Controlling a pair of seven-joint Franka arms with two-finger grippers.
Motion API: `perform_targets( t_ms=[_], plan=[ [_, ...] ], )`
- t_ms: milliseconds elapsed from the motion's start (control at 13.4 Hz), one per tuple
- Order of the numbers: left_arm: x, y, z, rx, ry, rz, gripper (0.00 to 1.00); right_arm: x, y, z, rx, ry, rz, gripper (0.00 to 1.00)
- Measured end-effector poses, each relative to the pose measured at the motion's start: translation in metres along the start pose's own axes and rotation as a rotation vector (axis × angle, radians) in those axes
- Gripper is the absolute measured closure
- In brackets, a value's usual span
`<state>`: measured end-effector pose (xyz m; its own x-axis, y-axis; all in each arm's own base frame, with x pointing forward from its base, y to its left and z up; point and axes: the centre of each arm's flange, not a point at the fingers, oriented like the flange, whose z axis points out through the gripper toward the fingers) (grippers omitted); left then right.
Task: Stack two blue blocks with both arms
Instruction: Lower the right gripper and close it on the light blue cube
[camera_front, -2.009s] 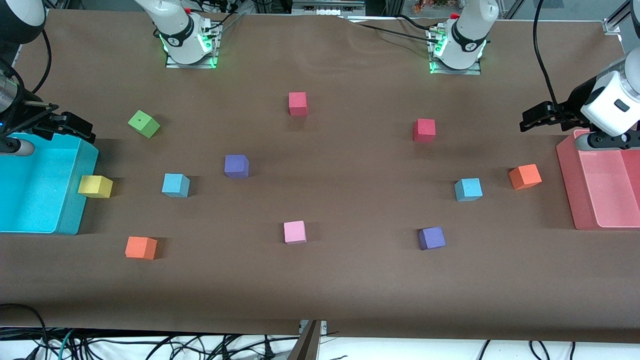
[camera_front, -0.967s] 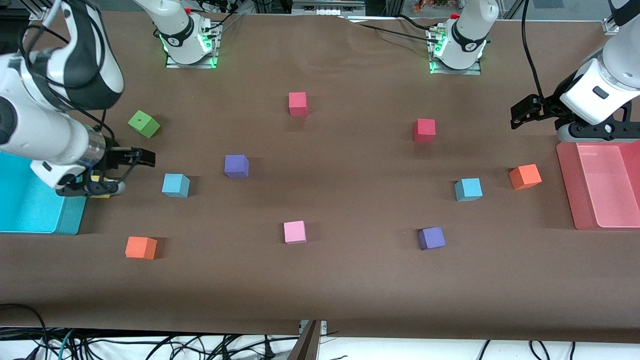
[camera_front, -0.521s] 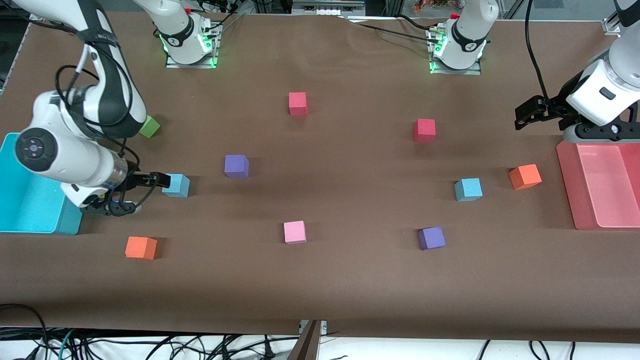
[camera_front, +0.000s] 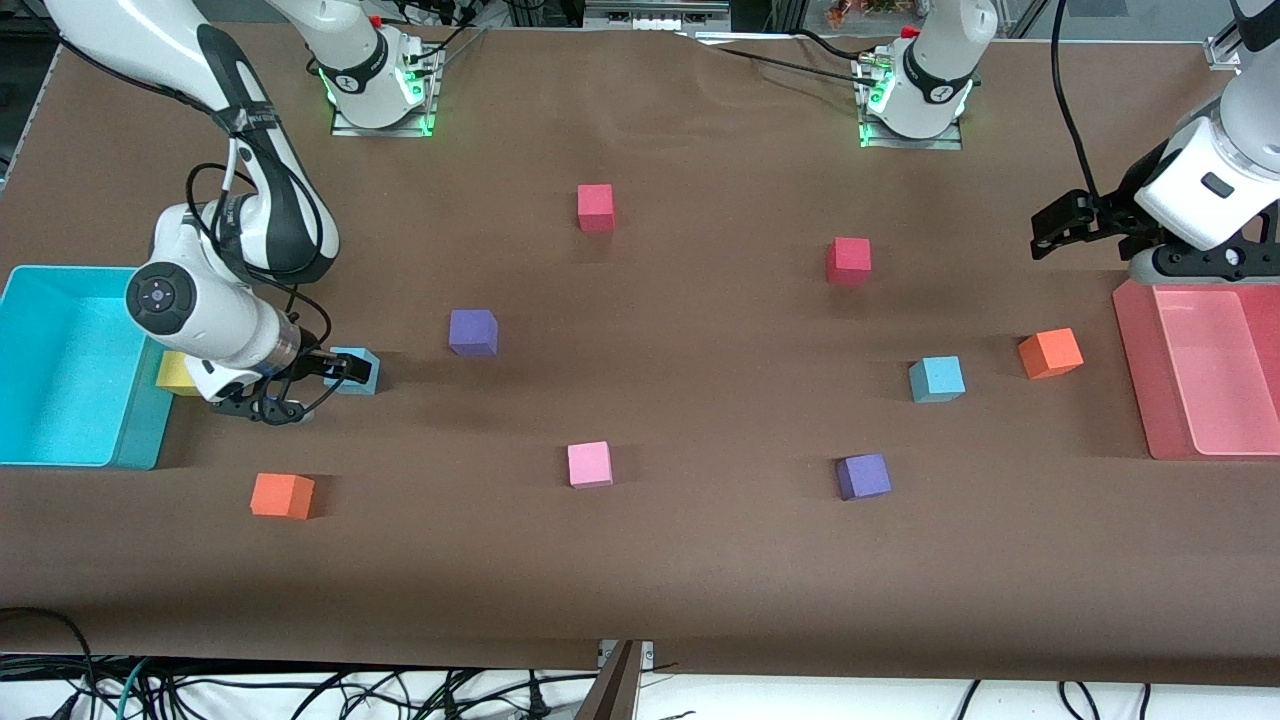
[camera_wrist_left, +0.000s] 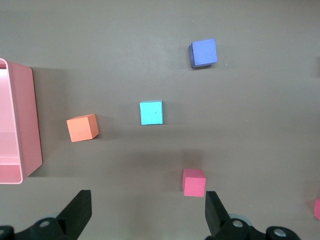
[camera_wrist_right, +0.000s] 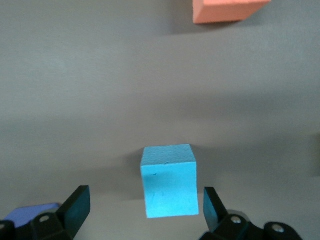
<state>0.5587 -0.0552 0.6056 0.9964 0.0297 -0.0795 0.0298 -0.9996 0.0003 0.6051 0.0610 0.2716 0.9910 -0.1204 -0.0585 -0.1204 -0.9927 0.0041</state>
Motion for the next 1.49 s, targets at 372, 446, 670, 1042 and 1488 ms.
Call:
perform_targets(
  t_ms=[372,446,670,1042,1488],
  plan=[
    [0.000,-0.001,0.000,0.000,0.000,-0.001,0.00,0.002,0.020,0.022,0.001,-0.007,0.041,0.00],
    [0.000,-0.001,0.000,0.000,-0.001,-0.002,0.00,0.003,0.021,0.027,0.002,-0.007,0.050,0.00],
    [0.000,-0.001,0.000,0.000,-0.002,-0.002,0.00,0.002,0.018,0.041,0.000,-0.022,0.061,0.00],
    [-0.001,-0.001,0.000,0.000,-0.002,-0.002,0.00,-0.002,0.010,0.055,-0.003,-0.045,0.046,0.00],
    [-0.001,-0.001,0.000,0.000,-0.004,-0.002,0.00,-0.006,0.009,0.063,-0.012,-0.081,0.033,0.23]
  ],
)
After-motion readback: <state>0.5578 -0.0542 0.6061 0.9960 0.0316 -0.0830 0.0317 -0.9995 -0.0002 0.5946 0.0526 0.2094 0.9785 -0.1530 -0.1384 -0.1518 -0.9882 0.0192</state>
